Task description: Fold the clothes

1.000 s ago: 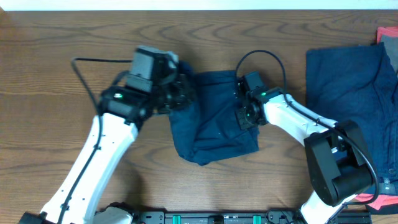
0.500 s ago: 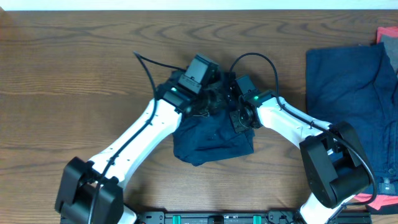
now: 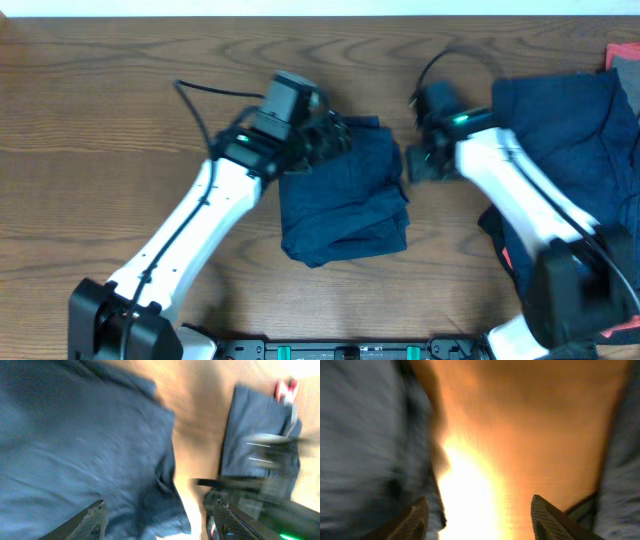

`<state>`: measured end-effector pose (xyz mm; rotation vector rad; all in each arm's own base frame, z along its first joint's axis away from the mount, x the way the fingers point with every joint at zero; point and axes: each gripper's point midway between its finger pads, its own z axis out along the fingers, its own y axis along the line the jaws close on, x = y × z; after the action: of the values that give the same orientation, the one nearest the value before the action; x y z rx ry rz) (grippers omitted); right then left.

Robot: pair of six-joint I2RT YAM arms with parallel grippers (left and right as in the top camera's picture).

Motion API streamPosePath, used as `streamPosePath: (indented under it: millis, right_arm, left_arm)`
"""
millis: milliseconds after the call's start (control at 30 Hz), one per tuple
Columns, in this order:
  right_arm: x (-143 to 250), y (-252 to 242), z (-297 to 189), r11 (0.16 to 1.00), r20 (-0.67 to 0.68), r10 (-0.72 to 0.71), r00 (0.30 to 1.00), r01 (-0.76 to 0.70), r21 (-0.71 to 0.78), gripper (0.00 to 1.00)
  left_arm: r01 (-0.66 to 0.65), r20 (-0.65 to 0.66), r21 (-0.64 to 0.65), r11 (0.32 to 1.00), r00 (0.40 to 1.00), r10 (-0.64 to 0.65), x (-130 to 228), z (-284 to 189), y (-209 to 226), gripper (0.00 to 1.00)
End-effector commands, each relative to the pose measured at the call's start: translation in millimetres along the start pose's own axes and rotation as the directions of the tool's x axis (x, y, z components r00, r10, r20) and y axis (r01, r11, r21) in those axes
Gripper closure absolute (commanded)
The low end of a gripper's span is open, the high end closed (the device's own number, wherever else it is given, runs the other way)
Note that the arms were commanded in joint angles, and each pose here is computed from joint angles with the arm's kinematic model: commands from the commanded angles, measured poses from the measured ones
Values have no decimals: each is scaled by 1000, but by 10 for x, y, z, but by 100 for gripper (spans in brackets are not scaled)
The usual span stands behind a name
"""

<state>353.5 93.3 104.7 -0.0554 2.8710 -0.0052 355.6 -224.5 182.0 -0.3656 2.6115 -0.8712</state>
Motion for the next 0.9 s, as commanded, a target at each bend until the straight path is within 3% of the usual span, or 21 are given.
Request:
streamPosePath:
  millis: [0, 133, 367, 667, 867]
  right_arm:
    - [-202, 335, -509, 970, 120, -30, 992, 58, -237, 42]
    - [-48, 915, -754, 847, 122, -120, 985, 166, -505, 43]
    - [406, 1356, -402, 824, -21, -231, 973, 184, -535, 41]
    - [1437, 1487, 329, 885, -365, -283, 887, 96, -455, 49]
    - [1713, 1013, 692, 975, -454, -154, 878, 60, -214, 48]
  left_arm:
    - [-62, 90, -92, 994, 993, 70, -287, -48, 244, 30]
    - [-79, 168, -239, 968, 978, 122, -557, 35, 586, 30]
    - [-132, 142, -265, 955, 974, 175, -662, 496, 757, 24]
    - [-133, -18, -369, 920, 991, 136, -374, 973, 1270, 23]
    - [-129, -195, -487, 864, 980, 37, 68, 1006, 1707, 23]
